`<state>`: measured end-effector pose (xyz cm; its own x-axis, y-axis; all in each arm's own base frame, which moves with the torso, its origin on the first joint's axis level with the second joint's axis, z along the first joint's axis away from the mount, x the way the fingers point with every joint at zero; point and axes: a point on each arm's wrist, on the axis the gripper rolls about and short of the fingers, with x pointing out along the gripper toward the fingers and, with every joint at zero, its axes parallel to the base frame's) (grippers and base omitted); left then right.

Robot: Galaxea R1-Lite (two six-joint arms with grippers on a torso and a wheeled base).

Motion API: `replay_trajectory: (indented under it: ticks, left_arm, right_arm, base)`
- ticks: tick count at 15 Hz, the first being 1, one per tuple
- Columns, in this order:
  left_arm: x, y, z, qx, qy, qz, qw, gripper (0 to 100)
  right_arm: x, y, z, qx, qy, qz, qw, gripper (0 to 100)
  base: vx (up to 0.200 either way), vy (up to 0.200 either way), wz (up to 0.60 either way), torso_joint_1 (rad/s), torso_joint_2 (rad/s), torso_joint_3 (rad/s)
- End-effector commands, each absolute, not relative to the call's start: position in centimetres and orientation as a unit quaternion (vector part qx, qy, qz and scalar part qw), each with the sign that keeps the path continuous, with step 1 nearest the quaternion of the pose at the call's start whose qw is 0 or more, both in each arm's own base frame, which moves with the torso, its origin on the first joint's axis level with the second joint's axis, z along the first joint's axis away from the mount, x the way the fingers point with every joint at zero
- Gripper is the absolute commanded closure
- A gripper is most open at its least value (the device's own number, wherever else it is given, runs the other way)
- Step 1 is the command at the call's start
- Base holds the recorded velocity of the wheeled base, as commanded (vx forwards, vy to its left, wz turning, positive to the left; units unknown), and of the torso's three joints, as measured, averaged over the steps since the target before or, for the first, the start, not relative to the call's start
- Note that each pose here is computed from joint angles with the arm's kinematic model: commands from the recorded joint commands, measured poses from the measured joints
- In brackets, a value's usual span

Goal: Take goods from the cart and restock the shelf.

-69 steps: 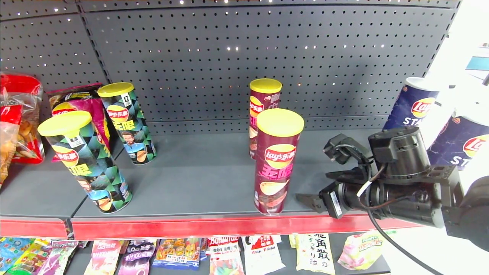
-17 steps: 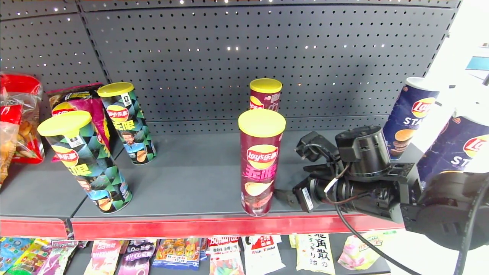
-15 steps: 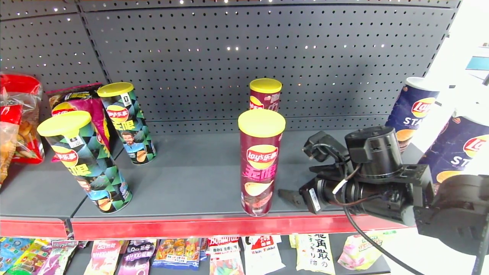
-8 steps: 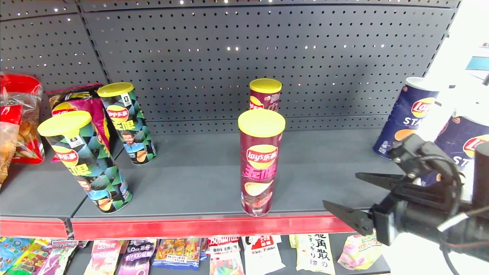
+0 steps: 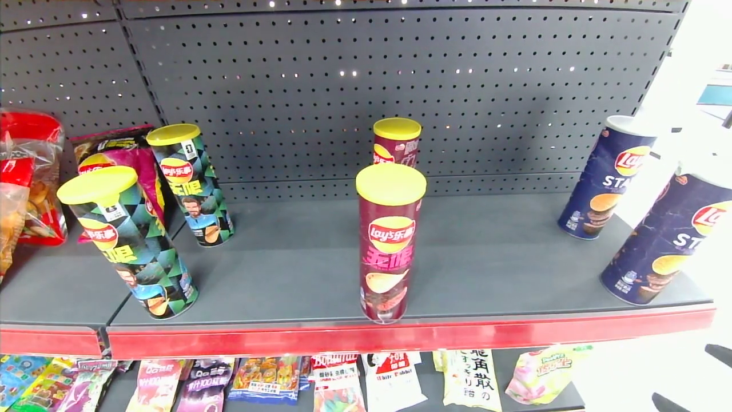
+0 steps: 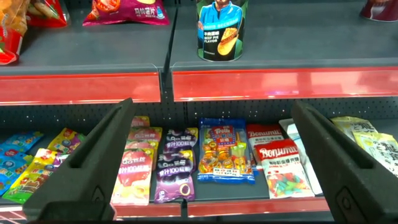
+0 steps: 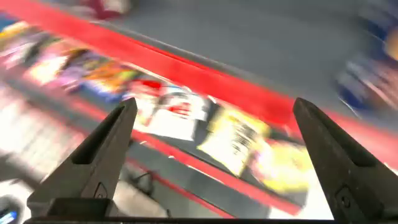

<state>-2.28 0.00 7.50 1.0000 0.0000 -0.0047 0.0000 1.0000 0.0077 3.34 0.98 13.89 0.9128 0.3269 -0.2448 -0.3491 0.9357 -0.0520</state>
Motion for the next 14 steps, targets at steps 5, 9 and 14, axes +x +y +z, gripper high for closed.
replay_trajectory:
  ticks: [5, 9, 14]
  left_arm:
    - [-2.3, 0.0, 7.5, 0.004, 0.002, 0.0, 1.0, 0]
    - [-2.3, 0.0, 7.5, 0.004, 0.002, 0.0, 1.0, 0]
    - [-2.3, 0.0, 7.5, 0.004, 0.002, 0.0, 1.0, 0]
  right_arm:
    - [-2.3, 0.1, 7.5, 0.006, 0.002, 0.018, 1.0, 0]
    - [-2.3, 0.0, 7.5, -0.01, 0.001, 0.008, 1.0, 0]
    - [-2.3, 0.0, 7.5, -0.006, 0.001, 0.011, 1.0, 0]
  base:
    - [0.0, 0.0, 0.0, 0.0, 0.0, 0.0]
    - [0.0, 0.0, 0.0, 0.0, 0.0, 0.0]
    - [0.0, 0.0, 0.0, 0.0, 0.0, 0.0]
